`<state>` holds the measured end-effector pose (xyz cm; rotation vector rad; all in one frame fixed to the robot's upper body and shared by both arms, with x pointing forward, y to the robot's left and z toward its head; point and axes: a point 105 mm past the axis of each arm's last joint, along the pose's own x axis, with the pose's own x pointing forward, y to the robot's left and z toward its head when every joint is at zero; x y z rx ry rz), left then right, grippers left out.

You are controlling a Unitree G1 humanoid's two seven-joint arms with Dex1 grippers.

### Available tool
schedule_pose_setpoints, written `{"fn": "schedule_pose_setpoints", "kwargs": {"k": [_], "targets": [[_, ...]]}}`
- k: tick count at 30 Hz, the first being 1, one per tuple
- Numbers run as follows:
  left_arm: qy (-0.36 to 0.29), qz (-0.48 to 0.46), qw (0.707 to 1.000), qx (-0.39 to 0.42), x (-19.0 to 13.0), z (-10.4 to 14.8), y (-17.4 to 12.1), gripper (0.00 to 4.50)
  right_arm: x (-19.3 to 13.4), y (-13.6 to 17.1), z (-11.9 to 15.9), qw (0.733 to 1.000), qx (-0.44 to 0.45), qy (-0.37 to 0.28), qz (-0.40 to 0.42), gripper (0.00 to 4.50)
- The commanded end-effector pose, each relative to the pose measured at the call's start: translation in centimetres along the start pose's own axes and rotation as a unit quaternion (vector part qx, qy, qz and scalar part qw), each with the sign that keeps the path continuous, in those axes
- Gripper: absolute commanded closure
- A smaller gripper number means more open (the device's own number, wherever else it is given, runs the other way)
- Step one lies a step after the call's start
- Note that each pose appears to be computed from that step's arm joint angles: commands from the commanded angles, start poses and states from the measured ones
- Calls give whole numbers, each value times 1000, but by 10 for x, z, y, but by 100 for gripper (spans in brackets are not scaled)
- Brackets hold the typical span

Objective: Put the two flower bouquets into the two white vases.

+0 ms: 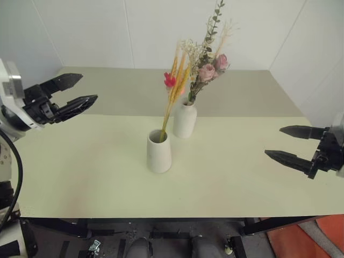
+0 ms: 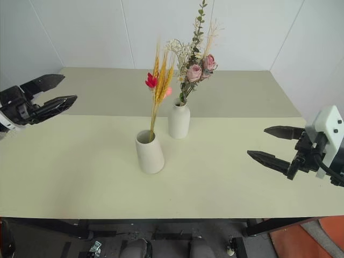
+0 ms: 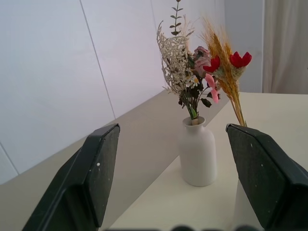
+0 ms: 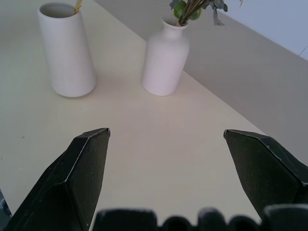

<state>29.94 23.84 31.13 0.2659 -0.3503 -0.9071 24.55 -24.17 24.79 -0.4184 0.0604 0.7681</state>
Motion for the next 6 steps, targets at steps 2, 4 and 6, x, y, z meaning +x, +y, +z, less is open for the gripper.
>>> {"fn": "schedule_pose_setpoints", "kwargs": {"k": [2,4,6], "targets": [[-40,1,999,27,1,21,6,66,-4,1,14,999,-34,-24,-18,0],[-55,5,998,28,0,27,8,66,-3,2,14,999,-33,-24,-18,0],[-45,7,998,36,-1,27,7,66,-3,0,14,999,-34,-25,-15,0]]}}
